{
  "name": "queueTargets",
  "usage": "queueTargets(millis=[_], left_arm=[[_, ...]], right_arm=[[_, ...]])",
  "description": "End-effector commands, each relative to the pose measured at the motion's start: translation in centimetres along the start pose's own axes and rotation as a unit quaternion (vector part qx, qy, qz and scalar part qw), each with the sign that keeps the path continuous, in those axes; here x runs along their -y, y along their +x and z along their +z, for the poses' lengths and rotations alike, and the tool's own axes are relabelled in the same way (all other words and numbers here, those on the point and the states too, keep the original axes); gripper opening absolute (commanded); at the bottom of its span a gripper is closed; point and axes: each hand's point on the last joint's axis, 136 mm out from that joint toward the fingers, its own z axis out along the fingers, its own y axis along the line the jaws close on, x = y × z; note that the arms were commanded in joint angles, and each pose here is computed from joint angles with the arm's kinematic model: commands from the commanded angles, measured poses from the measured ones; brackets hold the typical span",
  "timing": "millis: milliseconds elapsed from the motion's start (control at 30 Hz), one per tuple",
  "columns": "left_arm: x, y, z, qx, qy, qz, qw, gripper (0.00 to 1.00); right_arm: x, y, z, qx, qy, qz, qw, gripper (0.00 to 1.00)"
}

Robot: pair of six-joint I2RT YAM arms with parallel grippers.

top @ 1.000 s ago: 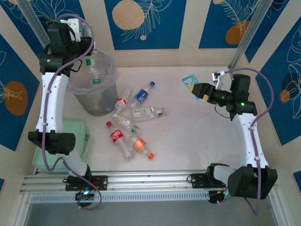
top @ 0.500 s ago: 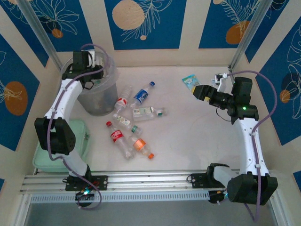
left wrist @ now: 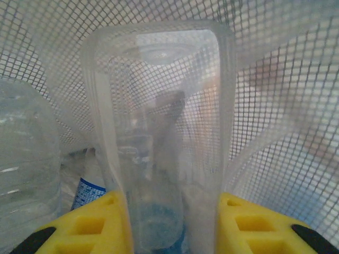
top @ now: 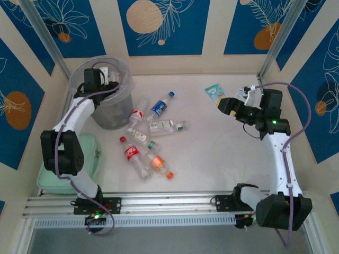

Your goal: Put the plastic bottles in the bin

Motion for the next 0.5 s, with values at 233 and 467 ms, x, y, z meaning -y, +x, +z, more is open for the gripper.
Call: queueTargets(millis=[233, 467], left_arm=[[3.1, 1.6, 3.1, -0.025, 0.068, -0.014, 0.997, 0.39], [2.4, -0.2, 0.7, -0.024, 0.024, 0.025, 0.999, 0.79]], right_arm=[[0.4, 1.3, 0.4, -0.021, 0.011, 0.001, 1.0, 0.9], [0.0, 3.4, 1.8, -0.063, 0.028, -0.032, 0.997, 0.9]])
